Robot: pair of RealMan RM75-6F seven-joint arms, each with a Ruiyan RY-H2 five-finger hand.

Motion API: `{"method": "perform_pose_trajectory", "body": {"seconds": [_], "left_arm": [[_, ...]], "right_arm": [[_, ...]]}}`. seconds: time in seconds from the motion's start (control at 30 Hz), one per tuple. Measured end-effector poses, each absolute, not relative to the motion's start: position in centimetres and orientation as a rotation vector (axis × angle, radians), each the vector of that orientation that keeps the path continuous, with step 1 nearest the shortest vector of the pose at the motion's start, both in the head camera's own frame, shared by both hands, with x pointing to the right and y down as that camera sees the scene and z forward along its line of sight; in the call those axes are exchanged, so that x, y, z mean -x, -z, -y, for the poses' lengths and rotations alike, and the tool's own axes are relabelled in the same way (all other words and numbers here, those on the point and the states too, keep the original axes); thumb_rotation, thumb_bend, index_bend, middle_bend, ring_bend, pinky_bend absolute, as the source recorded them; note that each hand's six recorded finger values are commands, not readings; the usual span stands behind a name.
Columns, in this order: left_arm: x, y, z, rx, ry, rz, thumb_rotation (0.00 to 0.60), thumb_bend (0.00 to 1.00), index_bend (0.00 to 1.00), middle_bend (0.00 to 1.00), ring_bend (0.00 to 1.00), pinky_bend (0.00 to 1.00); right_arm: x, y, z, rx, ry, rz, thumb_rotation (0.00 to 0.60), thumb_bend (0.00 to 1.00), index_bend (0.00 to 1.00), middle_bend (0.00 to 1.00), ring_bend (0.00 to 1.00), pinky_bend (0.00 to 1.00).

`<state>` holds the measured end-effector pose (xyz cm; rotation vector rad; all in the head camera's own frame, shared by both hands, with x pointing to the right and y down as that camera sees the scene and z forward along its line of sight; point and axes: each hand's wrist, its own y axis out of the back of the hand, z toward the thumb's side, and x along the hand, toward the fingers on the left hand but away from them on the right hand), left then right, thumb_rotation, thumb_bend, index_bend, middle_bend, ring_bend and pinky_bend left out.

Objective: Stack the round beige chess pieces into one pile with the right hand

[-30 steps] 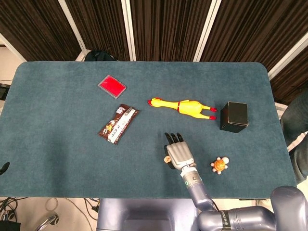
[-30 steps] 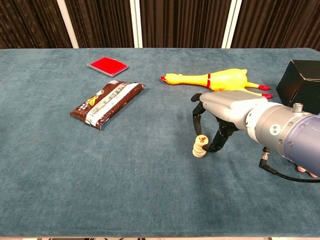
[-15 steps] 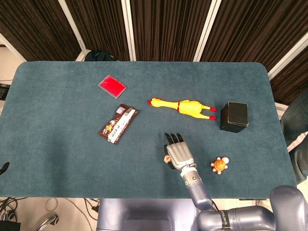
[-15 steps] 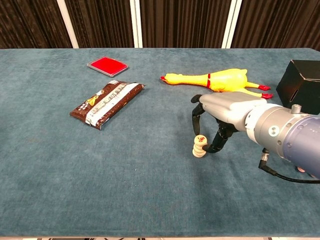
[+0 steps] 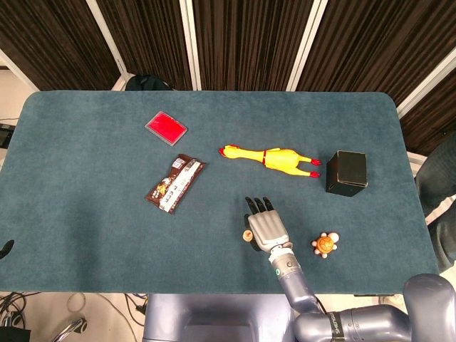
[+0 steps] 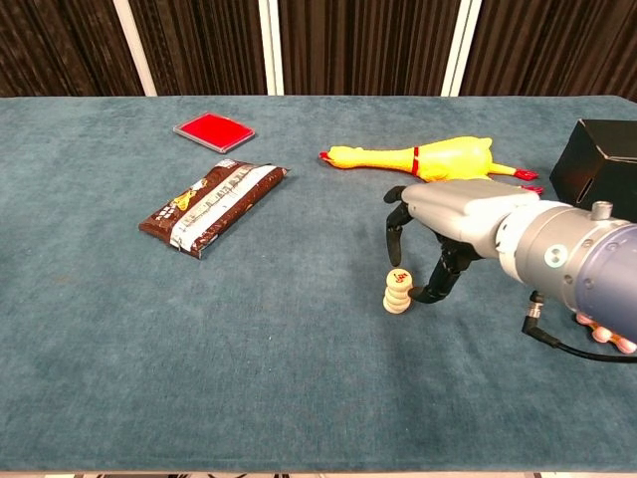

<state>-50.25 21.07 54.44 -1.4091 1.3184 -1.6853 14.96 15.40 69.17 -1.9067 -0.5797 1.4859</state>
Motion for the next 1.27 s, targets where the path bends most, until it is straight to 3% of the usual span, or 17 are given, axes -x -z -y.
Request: {"method": "perform_pose_trajectory", "body": {"seconds": [0.23,0.53,0.77,1.07,1.27], "left_arm": [[50.2,-54.4,-21.0,1.411,1.682,-1.319,0.6,0.19,0.12,0.0,0.0,0.07],[50.0,-54.3,-21.0,1.414,1.672,-1.322,0.6,0.19,0.12,0.0,0.0,0.07],[49.8,-54.3,-21.0,1.414,1.664,-1.32,0.6,0.19,0.11,0.0,0.0,0.07],[49.8,-54.2,-21.0,1.412,1.663,-1.321,0.6,0.19,0.11,0.0,0.0,0.07],[49.7,-54.3,-21.1,1.416,1.664,-1.308,0.6,0.19,0.11,0.0,0.0,0.07]], "right_arm": [[-16.6,-67.0,-13.7,1.857,-1.467,0.645,0.6,0.34,0.27,0.0,0.0,0.0],[-24.5,-61.2,-11.7,1.766,-1.433,0.918,0.6,0.34,0.23,0.0,0.0,0.0],[-32.1,-57.8,-15.3,1.686,-1.396,1.128,0.6,0.34,0.22,0.0,0.0,0.0],[-38.7,-57.1,-21.8,1.555,-1.445,1.1,0.6,0.34,0.18,0.0,0.0,0.0],[-39.9,-56.3,-22.1,1.495,-1.414,1.155,0.6,0.34,0.16,0.0,0.0,0.0]]}}
